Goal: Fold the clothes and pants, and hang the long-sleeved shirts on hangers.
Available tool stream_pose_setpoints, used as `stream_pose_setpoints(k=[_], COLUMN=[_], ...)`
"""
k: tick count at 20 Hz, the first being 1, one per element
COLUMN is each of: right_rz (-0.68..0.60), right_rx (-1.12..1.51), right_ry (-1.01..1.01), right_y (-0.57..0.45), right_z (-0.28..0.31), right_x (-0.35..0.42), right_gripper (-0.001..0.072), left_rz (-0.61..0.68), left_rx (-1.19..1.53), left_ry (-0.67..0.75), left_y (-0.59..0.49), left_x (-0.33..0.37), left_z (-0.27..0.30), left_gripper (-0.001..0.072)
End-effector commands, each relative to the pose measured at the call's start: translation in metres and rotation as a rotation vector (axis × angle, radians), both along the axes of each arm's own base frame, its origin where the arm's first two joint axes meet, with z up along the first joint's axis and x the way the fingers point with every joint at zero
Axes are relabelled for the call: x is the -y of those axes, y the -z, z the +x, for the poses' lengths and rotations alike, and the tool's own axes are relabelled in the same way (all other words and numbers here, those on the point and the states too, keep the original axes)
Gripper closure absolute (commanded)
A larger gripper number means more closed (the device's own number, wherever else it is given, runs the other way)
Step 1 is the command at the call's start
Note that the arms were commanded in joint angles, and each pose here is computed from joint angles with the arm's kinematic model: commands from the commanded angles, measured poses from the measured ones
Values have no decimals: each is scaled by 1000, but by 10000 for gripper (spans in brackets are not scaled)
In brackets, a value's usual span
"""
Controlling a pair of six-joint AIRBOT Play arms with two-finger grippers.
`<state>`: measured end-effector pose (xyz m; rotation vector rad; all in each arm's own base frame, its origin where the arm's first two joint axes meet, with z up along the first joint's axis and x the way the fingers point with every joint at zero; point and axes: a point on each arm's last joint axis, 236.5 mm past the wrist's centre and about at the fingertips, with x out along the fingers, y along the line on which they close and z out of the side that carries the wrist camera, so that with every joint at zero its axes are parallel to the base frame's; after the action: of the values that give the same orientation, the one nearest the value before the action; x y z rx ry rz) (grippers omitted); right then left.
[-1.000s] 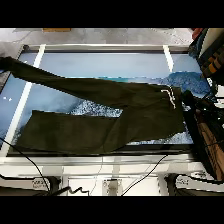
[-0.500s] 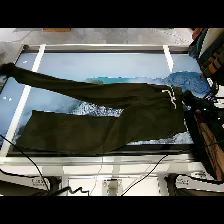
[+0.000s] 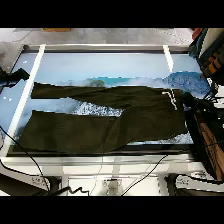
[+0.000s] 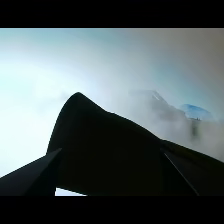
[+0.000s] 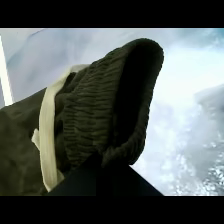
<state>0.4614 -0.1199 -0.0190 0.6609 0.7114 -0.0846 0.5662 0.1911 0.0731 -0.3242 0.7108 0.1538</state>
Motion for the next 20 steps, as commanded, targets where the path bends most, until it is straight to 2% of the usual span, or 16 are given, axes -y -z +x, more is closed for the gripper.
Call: stream_pose_setpoints(k=[1,2,3,4,8,10,14,20], right_rz=[-28,-30,-30,-30,-30,-33,-45,-45], right_rx=[-15,-17,-17,-17,-17,-18,-25,-25], right_ry=[-18,-19,-20,-20,-20,-22,-28,-28], right_y=[4,4,4,4,4,4,6,6], right_z=[-3,-3,-3,-3,-3,-3,-4,-4], right_x=[1,1,1,1,1,1,2,2], right_gripper=[682,682,682,682,682,682,682,682], left_rz=[-20,-27,-24,-36,-165,-220,-306,-310], left_rx=[-28,-93,-180,-249,-407,-417,-341,-299], left_ry=[16,35,52,37,-79,-153,-211,-218], left_y=[-4,7,24,41,110,132,156,155], left_x=[5,7,8,8,14,14,20,24], left_z=[-10,-22,-37,-49,-80,-78,-50,-37], left_gripper=[7,36,144,164,153,49,49,64])
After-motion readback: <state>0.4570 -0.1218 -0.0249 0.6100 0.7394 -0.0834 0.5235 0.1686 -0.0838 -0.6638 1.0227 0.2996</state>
